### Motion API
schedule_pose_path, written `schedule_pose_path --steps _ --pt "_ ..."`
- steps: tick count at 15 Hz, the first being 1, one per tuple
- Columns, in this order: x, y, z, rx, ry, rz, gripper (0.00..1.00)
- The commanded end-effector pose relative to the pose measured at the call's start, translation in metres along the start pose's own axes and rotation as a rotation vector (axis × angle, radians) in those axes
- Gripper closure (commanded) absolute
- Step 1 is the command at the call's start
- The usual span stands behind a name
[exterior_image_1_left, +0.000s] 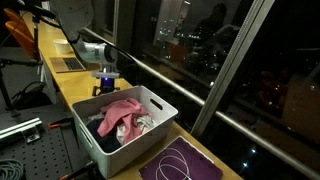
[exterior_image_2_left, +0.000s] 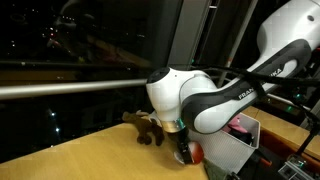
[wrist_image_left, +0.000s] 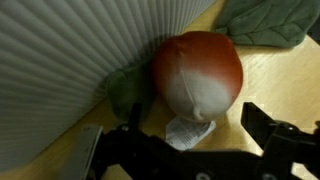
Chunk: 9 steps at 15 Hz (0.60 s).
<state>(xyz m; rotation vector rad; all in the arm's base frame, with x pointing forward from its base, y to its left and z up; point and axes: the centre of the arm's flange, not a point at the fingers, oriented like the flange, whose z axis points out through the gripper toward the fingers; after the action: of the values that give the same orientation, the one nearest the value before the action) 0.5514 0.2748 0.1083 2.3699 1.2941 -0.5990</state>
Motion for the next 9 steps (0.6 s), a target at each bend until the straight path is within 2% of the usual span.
schedule_pose_path --steps 1,2,4,9 --pt "-0.012 0.004 0.018 0.019 -0.014 0.009 0.01" --pt "-0.014 0.004 0.022 0.026 -0.018 0.014 0.26" --pt "-0.017 0.005 0.027 0.038 -0.023 0.019 0.29" --pt "-0.017 -0.001 0.016 0.046 -0.014 0.015 0.67"
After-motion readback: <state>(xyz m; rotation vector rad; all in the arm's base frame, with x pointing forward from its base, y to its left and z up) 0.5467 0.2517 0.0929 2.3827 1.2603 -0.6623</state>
